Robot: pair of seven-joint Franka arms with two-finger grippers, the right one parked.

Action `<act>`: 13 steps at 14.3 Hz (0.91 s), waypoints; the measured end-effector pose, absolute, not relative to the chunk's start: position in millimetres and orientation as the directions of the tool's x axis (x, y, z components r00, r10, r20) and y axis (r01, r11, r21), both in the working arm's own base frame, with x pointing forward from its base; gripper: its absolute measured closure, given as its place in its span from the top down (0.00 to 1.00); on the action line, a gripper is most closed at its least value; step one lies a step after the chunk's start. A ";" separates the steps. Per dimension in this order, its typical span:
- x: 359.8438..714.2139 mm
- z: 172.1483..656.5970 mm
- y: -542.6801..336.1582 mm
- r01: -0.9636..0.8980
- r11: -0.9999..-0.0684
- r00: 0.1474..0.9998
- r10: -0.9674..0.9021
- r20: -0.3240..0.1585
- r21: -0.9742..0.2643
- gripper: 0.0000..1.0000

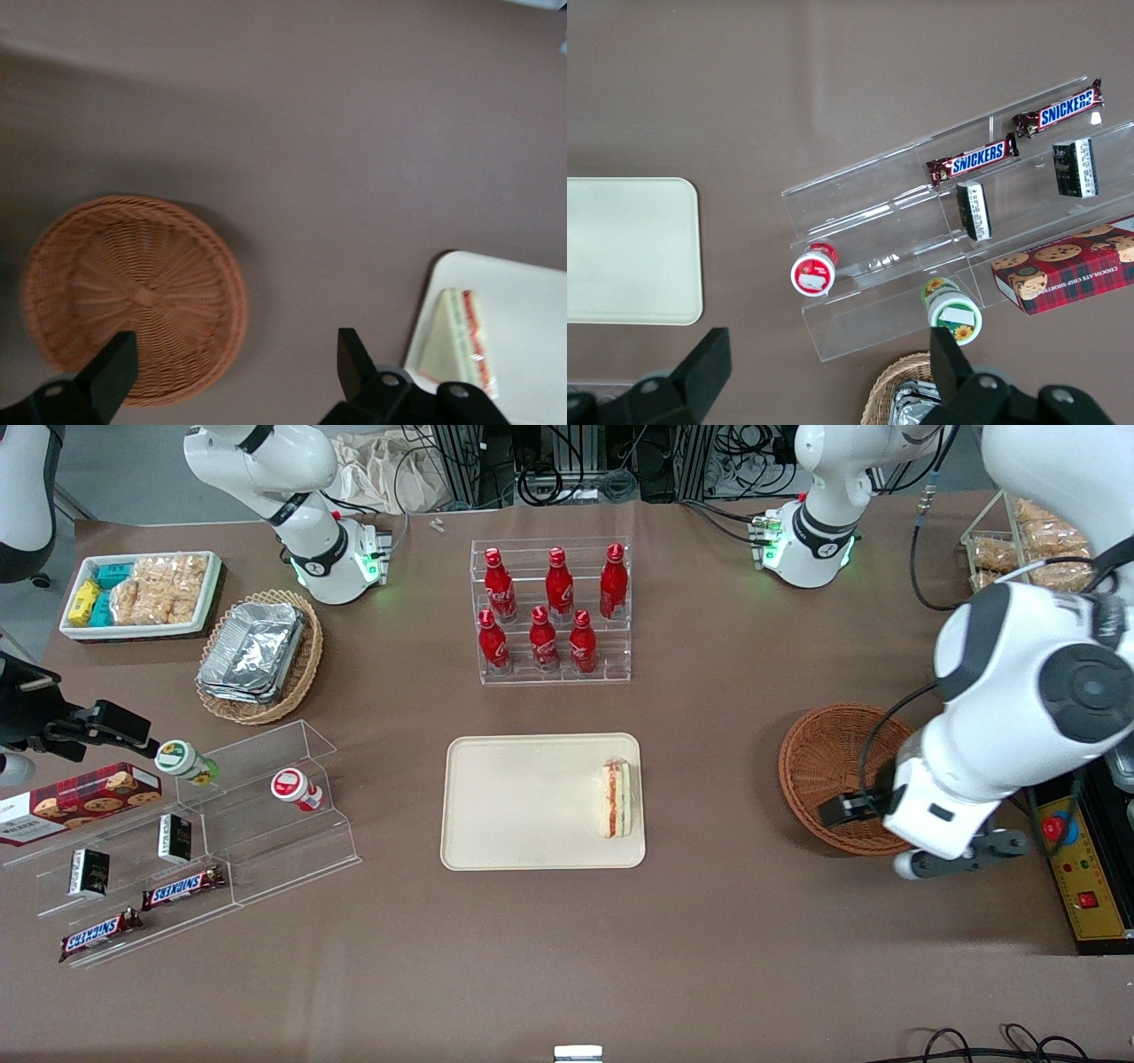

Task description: Place sandwich from basket to tray

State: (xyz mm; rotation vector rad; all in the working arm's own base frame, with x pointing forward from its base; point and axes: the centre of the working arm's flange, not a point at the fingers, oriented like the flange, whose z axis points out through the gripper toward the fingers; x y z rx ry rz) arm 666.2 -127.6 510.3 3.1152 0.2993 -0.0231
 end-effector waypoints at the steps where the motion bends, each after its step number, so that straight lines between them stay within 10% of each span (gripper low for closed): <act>1: 666.0 511.3 -114.2 0.174 -0.985 0.984 0.174 -0.027 0.003 1.00; 13: 657.7 521.0 -24.5 0.003 -1.000 0.995 0.005 -0.096 -0.026 1.00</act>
